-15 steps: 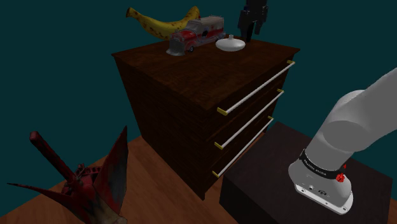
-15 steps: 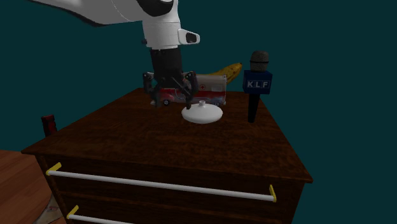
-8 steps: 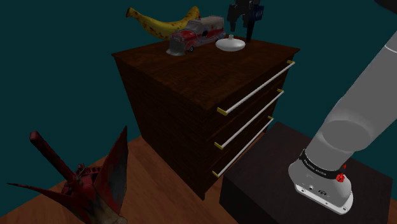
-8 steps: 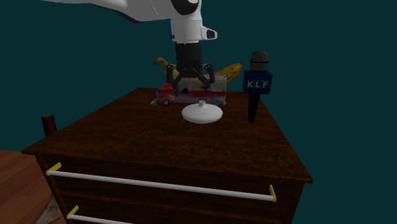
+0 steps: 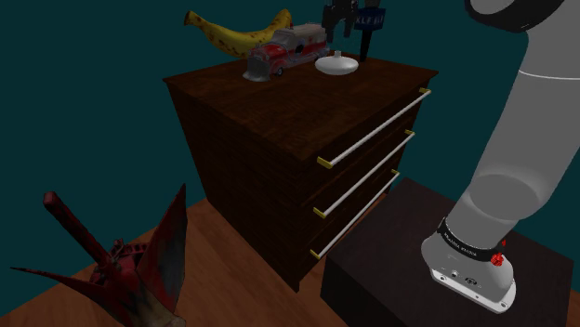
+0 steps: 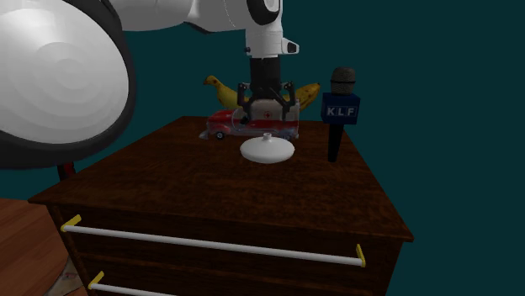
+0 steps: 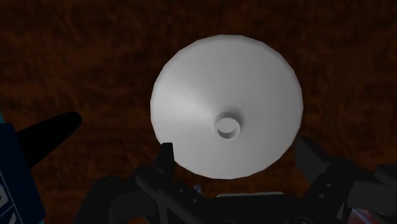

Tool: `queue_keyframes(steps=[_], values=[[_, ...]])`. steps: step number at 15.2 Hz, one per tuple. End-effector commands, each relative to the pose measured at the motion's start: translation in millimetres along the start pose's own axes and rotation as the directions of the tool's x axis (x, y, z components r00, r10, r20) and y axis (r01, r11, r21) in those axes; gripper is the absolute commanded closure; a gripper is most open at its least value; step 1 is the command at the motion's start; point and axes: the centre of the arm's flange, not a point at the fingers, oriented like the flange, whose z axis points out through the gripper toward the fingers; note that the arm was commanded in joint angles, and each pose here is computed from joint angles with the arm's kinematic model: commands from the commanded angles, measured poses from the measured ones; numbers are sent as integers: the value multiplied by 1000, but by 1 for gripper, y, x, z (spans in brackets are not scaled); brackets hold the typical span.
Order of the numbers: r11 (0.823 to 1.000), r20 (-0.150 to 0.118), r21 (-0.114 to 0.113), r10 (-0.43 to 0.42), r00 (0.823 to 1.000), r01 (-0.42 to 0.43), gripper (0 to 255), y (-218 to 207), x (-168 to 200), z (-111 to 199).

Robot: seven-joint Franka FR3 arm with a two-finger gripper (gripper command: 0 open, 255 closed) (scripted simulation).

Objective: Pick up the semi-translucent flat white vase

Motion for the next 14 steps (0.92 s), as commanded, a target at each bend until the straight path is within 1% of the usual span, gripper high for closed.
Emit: queue_keyframes(steps=[1, 4, 6, 7, 14], values=[[1000, 0, 0, 0, 1000, 0, 0, 1, 0, 11], [1000, 0, 0, 0, 1000, 0, 0, 0, 0, 30], [1000, 0, 0, 0, 1000, 0, 0, 0, 0, 30], [1000, 0, 0, -1, 1000, 1, 255, 0, 0, 30], [1000, 0, 0, -1, 1000, 1, 255, 0, -1, 31]])
